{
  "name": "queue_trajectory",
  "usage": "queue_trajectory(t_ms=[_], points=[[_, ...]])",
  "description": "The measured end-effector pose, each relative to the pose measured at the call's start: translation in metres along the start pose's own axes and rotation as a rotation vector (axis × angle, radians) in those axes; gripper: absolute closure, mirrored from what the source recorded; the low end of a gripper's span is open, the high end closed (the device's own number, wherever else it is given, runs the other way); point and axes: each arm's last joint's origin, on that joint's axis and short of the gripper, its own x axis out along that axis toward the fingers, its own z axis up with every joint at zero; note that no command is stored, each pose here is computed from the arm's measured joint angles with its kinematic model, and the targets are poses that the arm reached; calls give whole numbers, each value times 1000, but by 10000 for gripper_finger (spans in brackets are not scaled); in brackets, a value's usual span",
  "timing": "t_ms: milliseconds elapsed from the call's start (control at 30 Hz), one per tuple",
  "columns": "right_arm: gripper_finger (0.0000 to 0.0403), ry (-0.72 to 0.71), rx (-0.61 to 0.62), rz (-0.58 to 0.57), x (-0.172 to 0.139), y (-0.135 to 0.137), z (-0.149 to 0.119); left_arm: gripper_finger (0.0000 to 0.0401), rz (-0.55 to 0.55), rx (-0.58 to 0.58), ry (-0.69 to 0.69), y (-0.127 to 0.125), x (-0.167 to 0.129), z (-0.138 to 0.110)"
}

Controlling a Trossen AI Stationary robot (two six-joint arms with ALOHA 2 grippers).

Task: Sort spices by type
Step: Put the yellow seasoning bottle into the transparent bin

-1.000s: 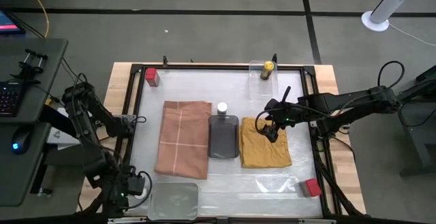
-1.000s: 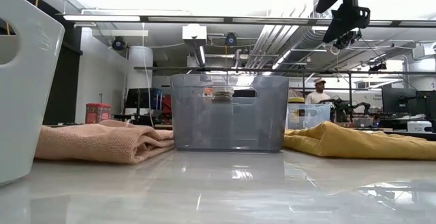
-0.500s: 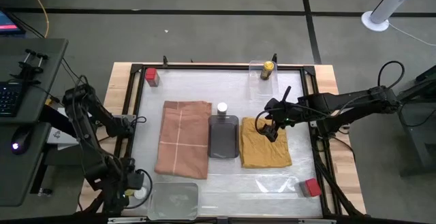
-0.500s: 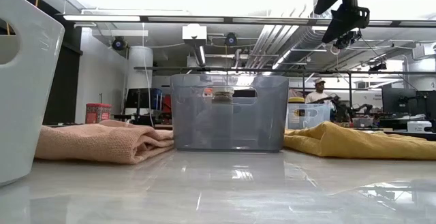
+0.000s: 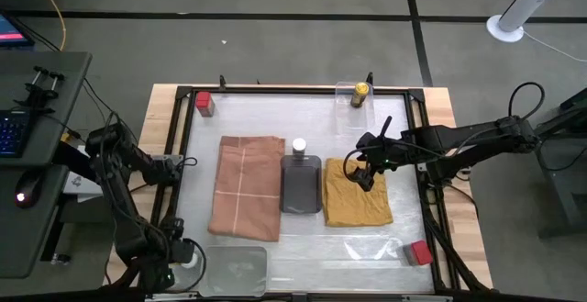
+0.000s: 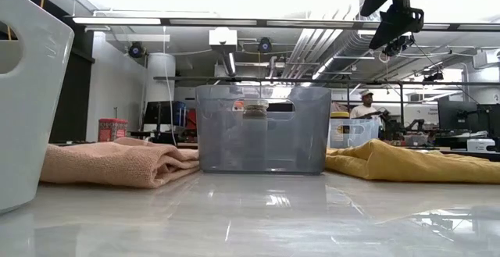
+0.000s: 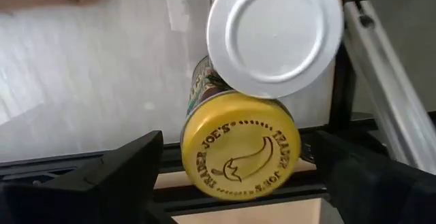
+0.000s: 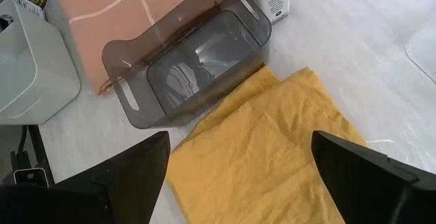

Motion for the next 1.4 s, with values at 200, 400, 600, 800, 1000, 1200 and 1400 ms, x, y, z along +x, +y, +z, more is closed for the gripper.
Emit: queue_trajectory(t_ms=[200, 400, 600, 800, 1000, 1200, 1400], points=[[50, -1, 0, -1, 0, 0, 0, 41, 41, -35, -10, -2, 8, 3], [50, -3, 0, -3, 0, 0, 0, 62, 64, -39, -3, -4, 15, 4], [50, -3, 0, -3, 0, 0, 0, 126, 69, -72, -2, -5, 16, 5], [50, -3, 0, -3, 0, 0, 0, 206, 30, -87, 10, -2, 7, 2], [50, -12, -4, -13, 0, 0, 0, 207, 17, -150, 49, 25, -30, -15], [50, -73, -4, -81, 0, -3, 2, 207, 67, -341, -39, 78, -86, -23], [50, -168, 44, -142, -7, -6, 5, 207, 87, -512, -208, 126, -115, 6]])
